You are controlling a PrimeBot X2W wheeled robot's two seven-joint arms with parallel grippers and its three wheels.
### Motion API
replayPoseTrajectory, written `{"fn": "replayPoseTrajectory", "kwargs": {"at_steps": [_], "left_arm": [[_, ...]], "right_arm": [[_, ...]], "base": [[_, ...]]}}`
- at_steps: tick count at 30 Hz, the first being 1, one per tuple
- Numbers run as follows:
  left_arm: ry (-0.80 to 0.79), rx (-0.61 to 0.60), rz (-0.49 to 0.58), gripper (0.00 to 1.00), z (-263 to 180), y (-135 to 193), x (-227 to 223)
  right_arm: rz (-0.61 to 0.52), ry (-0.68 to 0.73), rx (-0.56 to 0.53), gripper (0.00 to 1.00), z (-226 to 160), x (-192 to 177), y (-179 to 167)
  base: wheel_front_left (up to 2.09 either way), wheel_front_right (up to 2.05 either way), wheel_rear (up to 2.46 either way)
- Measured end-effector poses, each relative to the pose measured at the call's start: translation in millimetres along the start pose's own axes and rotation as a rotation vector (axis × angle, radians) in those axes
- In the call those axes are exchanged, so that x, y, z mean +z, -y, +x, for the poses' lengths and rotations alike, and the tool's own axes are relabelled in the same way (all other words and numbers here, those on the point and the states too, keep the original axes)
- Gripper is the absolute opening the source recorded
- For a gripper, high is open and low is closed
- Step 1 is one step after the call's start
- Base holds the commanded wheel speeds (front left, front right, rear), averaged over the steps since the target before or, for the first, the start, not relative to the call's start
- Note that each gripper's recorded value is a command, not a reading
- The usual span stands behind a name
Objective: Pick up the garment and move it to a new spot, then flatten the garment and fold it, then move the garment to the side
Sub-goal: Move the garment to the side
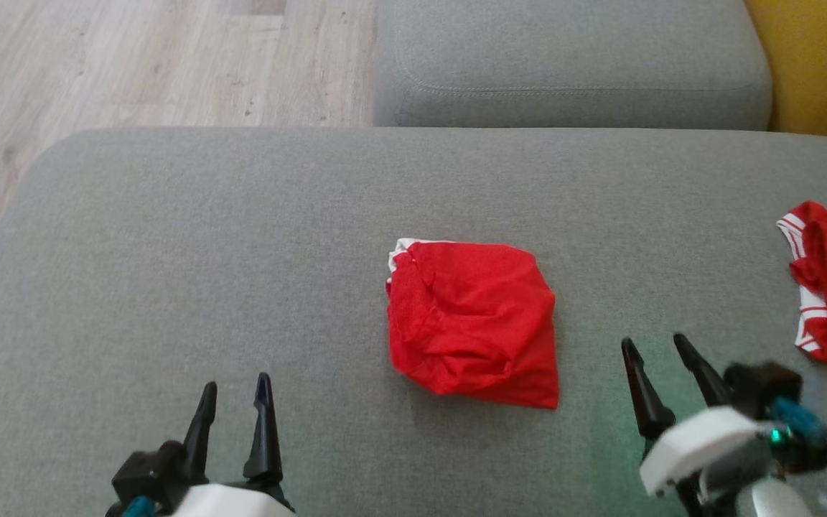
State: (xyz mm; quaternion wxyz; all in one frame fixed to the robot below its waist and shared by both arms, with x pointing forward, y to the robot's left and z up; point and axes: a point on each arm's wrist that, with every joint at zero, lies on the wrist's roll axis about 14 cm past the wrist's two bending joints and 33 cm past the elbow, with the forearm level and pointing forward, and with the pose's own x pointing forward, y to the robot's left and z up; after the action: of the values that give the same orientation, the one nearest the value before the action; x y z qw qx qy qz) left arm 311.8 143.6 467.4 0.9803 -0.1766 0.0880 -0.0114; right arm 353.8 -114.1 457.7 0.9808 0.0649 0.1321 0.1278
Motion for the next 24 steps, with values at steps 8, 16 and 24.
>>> {"fn": "replayPoseTrajectory", "kwargs": {"at_steps": [8,16,24], "left_arm": [[-0.003,0.033,-0.019,1.0,-4,-7,-4],[0.006,0.111,-0.031,1.0,-7,-28,-3],[0.006,0.183,-0.038,1.0,-10,-47,-4]], "right_arm": [[-0.092,-0.133,0.034,1.0,58,19,-8],[-0.098,-0.475,0.102,1.0,83,-44,-24],[-0.054,-0.597,0.201,0.64,94,-71,-51]], "base": [[0.0,0.0,0.0],[0.0,0.0,0.0],[0.0,0.0,0.0]]}}
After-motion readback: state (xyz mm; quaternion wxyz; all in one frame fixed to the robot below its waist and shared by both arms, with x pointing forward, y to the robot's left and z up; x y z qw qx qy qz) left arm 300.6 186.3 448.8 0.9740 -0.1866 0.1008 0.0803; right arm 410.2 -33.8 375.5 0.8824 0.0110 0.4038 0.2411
